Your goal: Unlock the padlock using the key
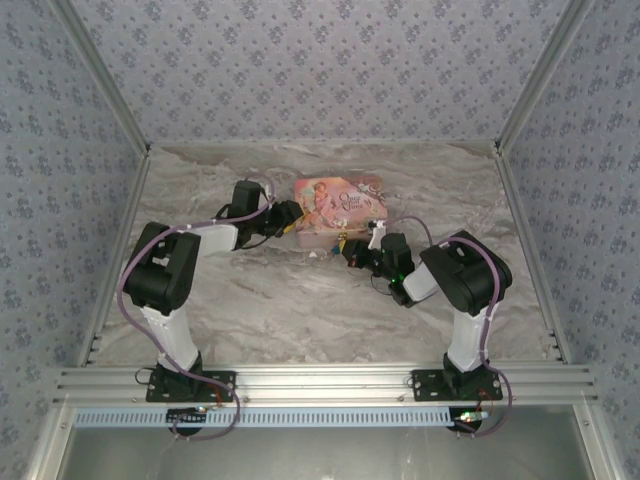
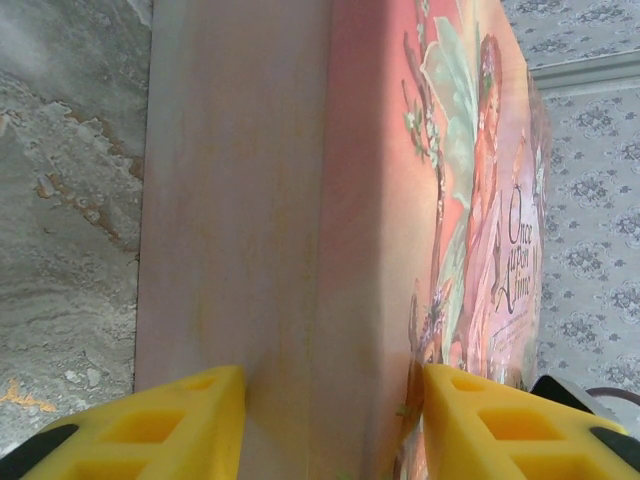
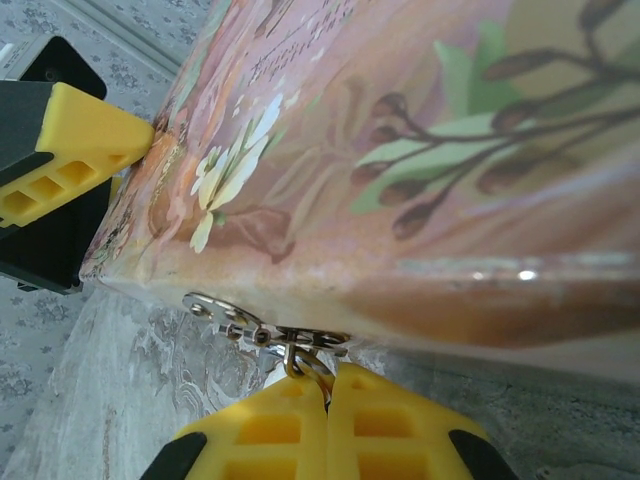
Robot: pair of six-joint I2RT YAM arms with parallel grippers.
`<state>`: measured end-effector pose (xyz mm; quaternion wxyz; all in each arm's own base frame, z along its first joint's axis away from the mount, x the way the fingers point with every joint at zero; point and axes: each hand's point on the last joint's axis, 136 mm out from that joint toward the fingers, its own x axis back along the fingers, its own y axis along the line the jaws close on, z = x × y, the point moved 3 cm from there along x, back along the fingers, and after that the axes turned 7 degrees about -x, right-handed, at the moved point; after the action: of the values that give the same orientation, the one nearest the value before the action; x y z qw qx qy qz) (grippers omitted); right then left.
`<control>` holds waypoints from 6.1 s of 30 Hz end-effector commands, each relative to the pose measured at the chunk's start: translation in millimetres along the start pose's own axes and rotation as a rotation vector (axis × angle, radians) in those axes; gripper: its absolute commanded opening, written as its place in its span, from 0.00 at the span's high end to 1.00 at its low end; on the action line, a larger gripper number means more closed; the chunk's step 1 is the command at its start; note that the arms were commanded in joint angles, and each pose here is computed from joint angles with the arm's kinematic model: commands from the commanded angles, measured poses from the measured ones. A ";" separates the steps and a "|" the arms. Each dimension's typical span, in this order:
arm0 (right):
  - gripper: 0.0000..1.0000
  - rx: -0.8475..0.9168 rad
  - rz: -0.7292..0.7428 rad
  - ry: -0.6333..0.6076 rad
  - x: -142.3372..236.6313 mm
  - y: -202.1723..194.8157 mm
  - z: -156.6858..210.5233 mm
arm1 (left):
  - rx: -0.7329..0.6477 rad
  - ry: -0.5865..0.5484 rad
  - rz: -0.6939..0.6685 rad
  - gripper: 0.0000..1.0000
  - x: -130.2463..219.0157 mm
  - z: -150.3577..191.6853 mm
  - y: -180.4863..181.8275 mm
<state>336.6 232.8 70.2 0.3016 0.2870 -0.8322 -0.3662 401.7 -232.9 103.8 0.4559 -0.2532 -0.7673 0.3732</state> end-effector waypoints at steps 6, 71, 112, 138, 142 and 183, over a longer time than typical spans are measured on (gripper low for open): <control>0.99 0.016 -0.091 -0.081 2.4 22.8 -21.4 | 0.030 0.079 -0.059 0.54 0.1 25.5 17.1; 1.00 -0.225 0.008 -0.239 13.0 -10.1 -62.2 | 0.057 0.088 -0.087 0.53 4.6 34.9 31.6; 1.00 -0.358 0.037 -0.335 7.3 -24.6 -70.5 | 0.053 0.070 -0.152 0.45 22.6 77.2 18.1; 0.60 -0.170 -0.050 -0.158 6.1 -17.4 -66.2 | 0.043 0.049 -0.163 0.44 38.4 80.7 15.2; 0.39 -0.120 -0.099 -0.090 1.2 -8.7 -58.7 | 0.056 0.038 -0.167 0.45 44.5 77.6 20.5; 0.31 0.001 -0.154 0.137 -39.2 3.2 -14.0 | 0.074 0.008 -0.172 0.45 55.5 66.5 27.8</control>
<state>390.0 240.1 89.6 0.2803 0.3514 -0.8072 -0.3826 327.9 -208.7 103.1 0.4767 -0.1956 -0.7727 0.3707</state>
